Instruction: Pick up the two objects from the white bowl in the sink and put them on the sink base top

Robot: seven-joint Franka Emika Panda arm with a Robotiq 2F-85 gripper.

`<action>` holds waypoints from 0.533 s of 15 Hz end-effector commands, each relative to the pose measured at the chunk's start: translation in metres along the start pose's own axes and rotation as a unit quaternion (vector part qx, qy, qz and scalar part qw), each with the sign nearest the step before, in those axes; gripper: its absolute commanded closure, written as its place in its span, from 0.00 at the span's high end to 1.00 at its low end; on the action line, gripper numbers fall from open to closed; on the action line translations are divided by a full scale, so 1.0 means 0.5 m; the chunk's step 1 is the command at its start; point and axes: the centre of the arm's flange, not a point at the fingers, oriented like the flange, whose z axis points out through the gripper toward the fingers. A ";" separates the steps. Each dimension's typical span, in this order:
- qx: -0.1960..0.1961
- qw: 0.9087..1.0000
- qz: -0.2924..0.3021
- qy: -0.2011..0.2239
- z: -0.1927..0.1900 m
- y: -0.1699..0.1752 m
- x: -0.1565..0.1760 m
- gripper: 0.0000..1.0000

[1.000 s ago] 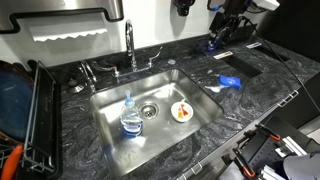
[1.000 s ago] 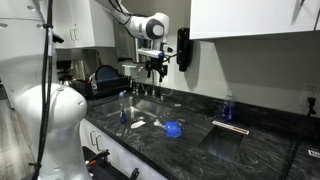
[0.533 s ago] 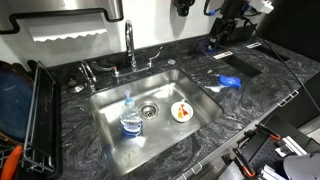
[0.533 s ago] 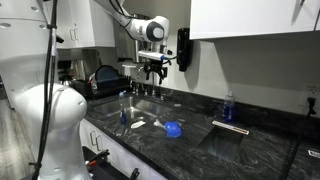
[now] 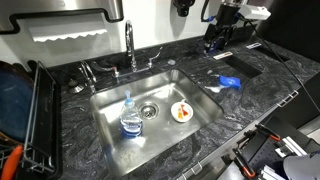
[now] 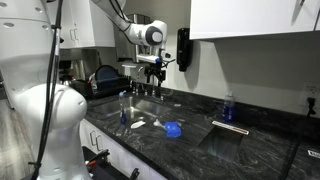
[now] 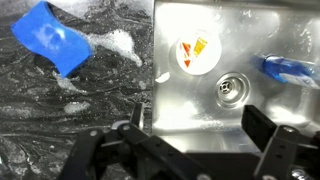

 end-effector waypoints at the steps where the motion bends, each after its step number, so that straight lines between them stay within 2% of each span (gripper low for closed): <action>1: -0.029 0.995 0.098 0.019 0.085 -0.051 0.005 1.00; 5: -0.050 0.978 0.197 0.039 0.165 -0.085 -0.002 1.00; 8: -0.054 0.971 0.234 0.018 0.225 -0.095 -0.014 1.00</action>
